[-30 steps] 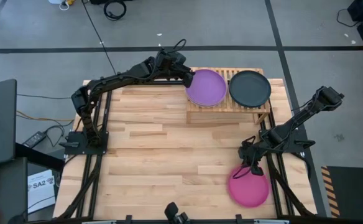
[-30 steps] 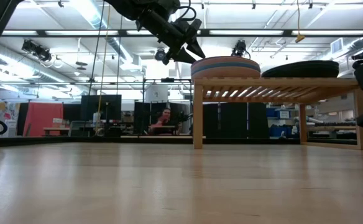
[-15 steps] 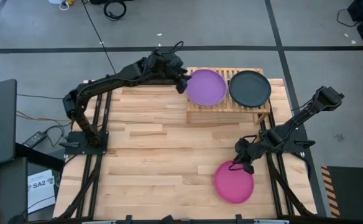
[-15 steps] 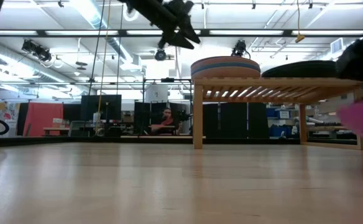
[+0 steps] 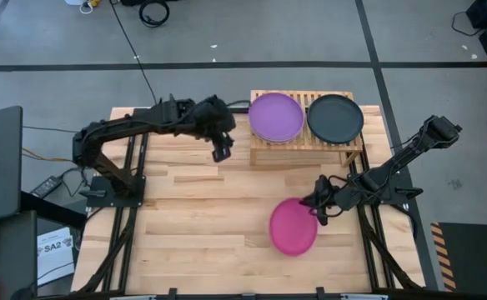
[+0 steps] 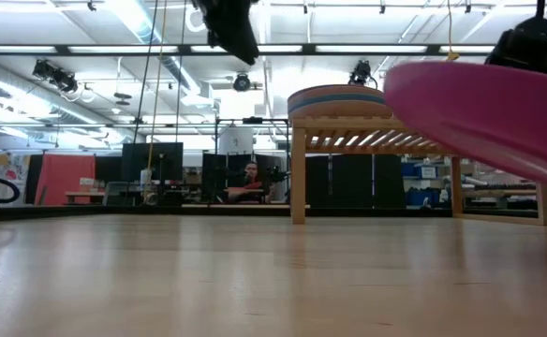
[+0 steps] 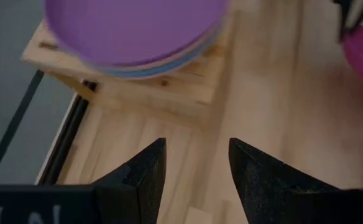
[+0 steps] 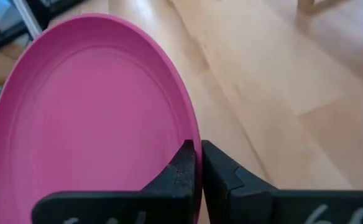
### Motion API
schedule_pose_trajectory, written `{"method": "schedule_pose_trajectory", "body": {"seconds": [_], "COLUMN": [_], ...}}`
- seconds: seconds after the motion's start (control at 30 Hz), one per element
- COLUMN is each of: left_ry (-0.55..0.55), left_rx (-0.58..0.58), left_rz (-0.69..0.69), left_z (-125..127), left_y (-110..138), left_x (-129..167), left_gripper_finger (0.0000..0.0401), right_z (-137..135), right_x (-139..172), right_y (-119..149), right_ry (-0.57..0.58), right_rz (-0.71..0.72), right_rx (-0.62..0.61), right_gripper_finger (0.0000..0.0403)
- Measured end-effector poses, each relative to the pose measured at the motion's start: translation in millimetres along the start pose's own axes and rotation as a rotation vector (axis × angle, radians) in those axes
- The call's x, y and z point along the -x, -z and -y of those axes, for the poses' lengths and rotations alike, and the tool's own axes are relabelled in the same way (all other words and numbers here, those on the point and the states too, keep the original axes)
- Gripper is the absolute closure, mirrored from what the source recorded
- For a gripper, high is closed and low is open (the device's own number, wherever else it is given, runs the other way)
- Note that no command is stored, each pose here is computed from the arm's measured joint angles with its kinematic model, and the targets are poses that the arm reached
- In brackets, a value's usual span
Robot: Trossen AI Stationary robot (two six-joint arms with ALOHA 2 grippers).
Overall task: Place and stack plates onto a shelf
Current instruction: Stack the pink plate on the top of black plate on the shelf
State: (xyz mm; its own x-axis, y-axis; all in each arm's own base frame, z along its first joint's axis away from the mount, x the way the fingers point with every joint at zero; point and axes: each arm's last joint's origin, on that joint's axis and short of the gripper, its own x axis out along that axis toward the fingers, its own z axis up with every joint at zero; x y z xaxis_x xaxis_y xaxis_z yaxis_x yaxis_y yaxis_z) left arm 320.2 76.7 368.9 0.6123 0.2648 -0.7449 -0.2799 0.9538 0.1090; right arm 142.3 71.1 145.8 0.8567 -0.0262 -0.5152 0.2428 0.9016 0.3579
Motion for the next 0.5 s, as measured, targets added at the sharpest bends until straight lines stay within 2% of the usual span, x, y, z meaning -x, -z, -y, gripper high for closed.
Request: {"method": "schedule_pose_trajectory", "body": {"seconds": [0.3,0.5], "left_ry": [0.064,0.001], "left_rx": [-0.081,-0.065], "left_rz": [-0.043,-0.055], "left_z": [41,66], "left_y": [8,14], "left_x": [13,21], "left_gripper_finger": [0.0220,0.0220], "right_z": [-3,-5], "right_x": [1,2], "right_y": [-9,-16], "right_ry": [0.039,0.089], "right_rz": [0.145,0.258], "right_rx": [-0.032,0.015], "right_gripper_finger": [0.0386,0.0386]}}
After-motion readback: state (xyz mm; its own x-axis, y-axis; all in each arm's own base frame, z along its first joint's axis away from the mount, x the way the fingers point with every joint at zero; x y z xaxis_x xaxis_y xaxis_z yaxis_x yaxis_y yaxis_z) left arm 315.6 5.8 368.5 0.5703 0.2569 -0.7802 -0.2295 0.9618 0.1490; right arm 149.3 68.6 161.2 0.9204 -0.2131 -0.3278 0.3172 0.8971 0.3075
